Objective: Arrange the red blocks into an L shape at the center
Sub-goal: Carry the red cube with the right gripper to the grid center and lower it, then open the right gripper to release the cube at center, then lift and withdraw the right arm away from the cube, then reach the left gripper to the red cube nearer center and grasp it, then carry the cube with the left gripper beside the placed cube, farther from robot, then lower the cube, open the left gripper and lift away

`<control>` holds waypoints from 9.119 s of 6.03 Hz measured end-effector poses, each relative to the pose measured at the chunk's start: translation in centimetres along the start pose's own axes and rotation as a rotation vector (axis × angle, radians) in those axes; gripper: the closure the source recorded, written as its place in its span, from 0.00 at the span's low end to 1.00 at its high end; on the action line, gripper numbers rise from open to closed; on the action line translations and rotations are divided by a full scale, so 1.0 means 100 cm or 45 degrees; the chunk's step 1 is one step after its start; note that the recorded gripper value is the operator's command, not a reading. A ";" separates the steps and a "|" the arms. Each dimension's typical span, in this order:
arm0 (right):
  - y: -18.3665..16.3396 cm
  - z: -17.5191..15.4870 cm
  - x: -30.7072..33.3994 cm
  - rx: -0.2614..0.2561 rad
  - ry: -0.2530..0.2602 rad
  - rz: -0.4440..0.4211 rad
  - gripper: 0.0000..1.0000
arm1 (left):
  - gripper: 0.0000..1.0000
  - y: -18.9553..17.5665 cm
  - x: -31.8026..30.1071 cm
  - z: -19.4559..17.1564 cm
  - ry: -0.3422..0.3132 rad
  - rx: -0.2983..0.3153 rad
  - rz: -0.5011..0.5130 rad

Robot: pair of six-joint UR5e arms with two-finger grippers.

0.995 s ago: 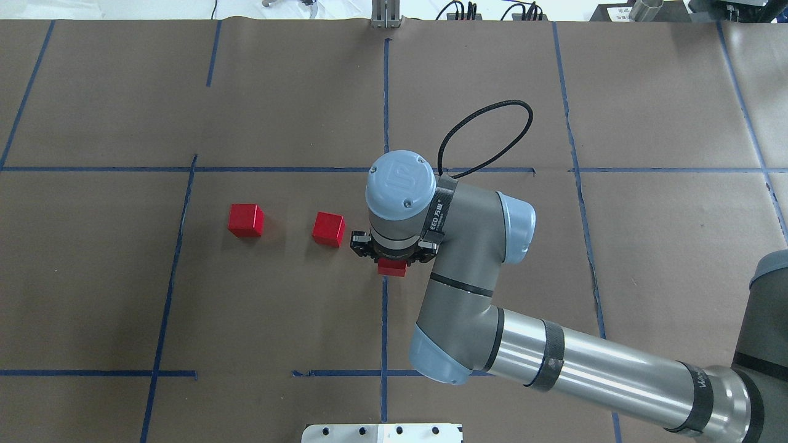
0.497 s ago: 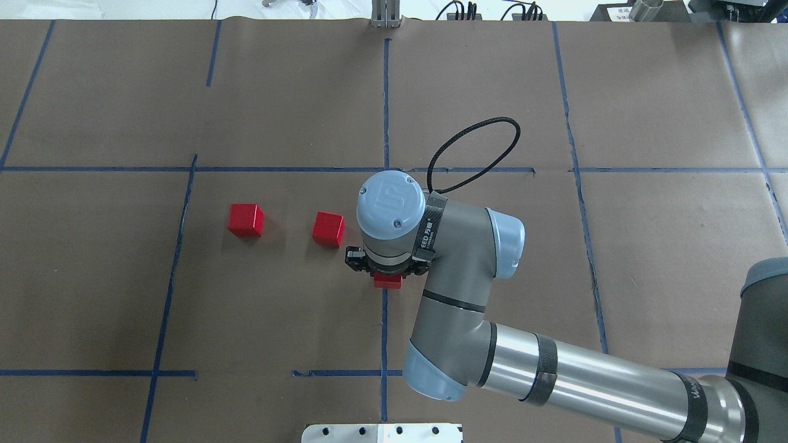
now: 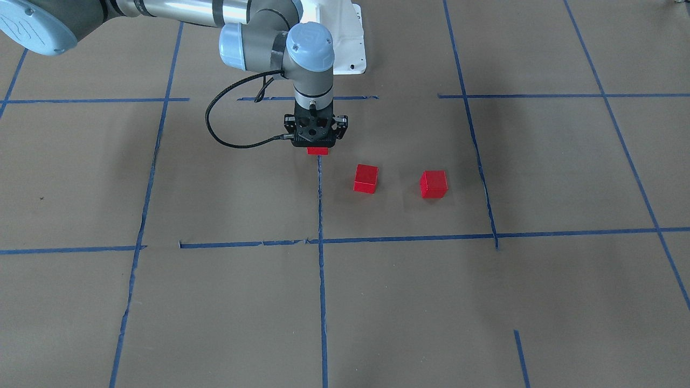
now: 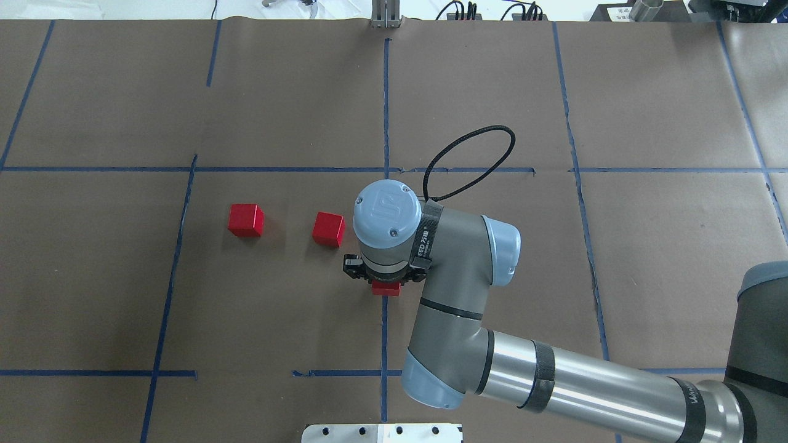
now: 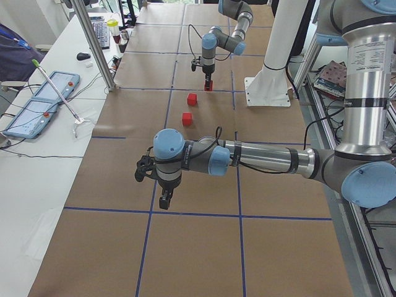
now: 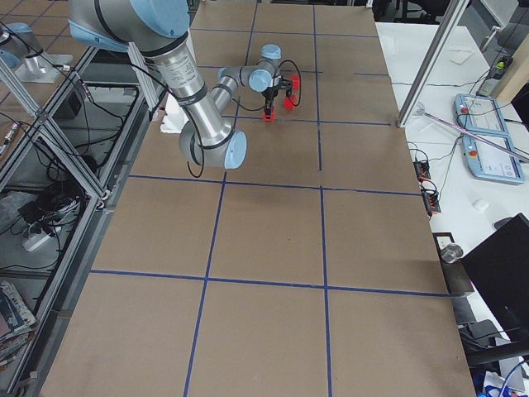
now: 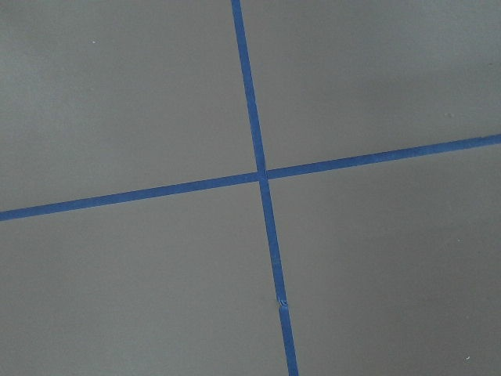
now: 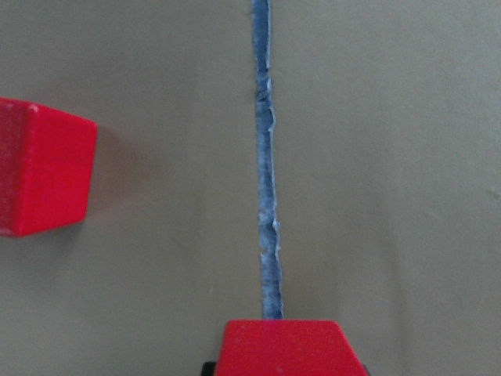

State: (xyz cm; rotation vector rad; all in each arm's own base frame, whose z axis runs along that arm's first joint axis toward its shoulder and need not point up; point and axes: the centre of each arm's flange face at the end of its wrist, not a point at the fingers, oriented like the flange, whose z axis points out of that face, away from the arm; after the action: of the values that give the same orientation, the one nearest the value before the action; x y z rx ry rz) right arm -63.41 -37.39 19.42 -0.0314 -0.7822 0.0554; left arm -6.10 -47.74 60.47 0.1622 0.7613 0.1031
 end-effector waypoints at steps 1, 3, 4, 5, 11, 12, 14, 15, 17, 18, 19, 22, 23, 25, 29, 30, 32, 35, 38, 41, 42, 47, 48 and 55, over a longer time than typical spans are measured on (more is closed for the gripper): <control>0.002 0.002 0.000 -0.003 0.003 -0.004 0.56 | 0.00 0.000 0.000 0.000 0.000 -0.001 -0.001; 0.003 0.004 0.000 -0.004 0.006 -0.008 0.30 | 0.00 0.000 0.000 0.000 0.000 -0.001 -0.001; 0.003 0.005 0.000 -0.004 0.008 -0.008 0.30 | 0.00 0.000 0.000 0.000 0.000 -0.001 -0.001; 0.003 0.005 0.000 -0.004 0.009 -0.009 0.28 | 0.00 0.000 0.000 0.000 0.000 -0.001 -0.001; -0.043 -0.065 0.016 0.036 -0.091 -0.042 0.01 | 0.00 -0.006 0.010 -0.009 0.002 0.038 0.046; -0.082 -0.084 0.042 0.033 -0.078 -0.064 0.01 | 0.00 -0.010 0.021 -0.012 0.011 0.084 0.103; -0.169 -0.114 0.140 0.017 -0.047 -0.148 0.01 | 0.00 -0.023 0.066 -0.006 0.051 0.129 0.248; -0.203 -0.126 0.207 0.020 -0.029 -0.217 0.01 | 0.00 -0.034 0.105 -0.004 0.079 0.131 0.311; -0.236 -0.146 0.350 0.039 0.029 -0.409 0.01 | 0.00 -0.069 0.200 0.008 0.160 0.111 0.298; -0.236 -0.151 0.417 0.033 0.059 -0.494 0.01 | 0.00 -0.082 0.252 0.017 0.205 0.091 0.266; -0.231 -0.158 0.487 0.021 0.073 -0.559 0.01 | 0.00 -0.092 0.306 0.025 0.236 0.075 0.230; -0.164 -0.174 0.677 -0.023 0.105 -0.652 0.01 | 0.00 -0.086 0.474 0.065 0.259 0.039 0.136; -0.136 -0.173 0.721 -0.040 0.097 -0.617 0.01 | 0.00 -0.078 0.525 0.077 0.250 0.022 0.098; -0.106 -0.175 0.762 -0.044 0.059 -0.562 0.01 | 0.00 -0.068 0.602 0.094 0.205 0.011 0.075; -0.102 -0.175 0.767 -0.043 0.052 -0.546 0.01 | 0.00 -0.065 0.671 0.145 0.118 0.002 0.059; -0.102 -0.175 0.768 -0.044 0.052 -0.545 0.01 | 0.00 -0.071 0.680 0.152 0.108 -0.006 0.041; -0.102 -0.174 0.769 -0.046 0.052 -0.543 0.01 | 0.00 -0.074 0.692 0.166 0.090 -0.030 0.007; -0.102 -0.173 0.769 -0.049 0.052 -0.540 0.01 | 0.31 -0.074 0.696 0.189 0.064 -0.059 -0.001; -0.102 -0.173 0.770 -0.051 0.052 -0.536 0.01 | 0.83 -0.074 0.706 0.188 0.072 -0.061 0.001; -0.102 -0.173 0.769 -0.050 0.052 -0.529 0.01 | 0.84 -0.072 0.756 0.166 0.118 -0.057 -0.150; -0.102 -0.173 0.769 -0.049 0.053 -0.527 0.01 | 0.84 -0.067 0.781 0.169 0.113 -0.058 -0.201; -0.103 -0.172 0.769 -0.052 0.054 -0.521 0.01 | 0.83 -0.055 0.830 0.175 0.031 -0.063 -0.275; -0.103 -0.172 0.769 -0.051 0.054 -0.521 0.01 | 0.83 -0.054 0.828 0.176 0.029 -0.065 -0.272; -0.103 -0.172 0.770 -0.054 0.058 -0.521 0.01 | 0.83 -0.033 0.824 0.172 0.063 -0.081 -0.229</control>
State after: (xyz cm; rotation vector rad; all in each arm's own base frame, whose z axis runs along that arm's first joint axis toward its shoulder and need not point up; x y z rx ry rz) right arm 3.62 -43.10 61.95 0.0876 -0.7314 -0.3489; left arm 65.21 -40.40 16.28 0.0301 0.8179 -0.0397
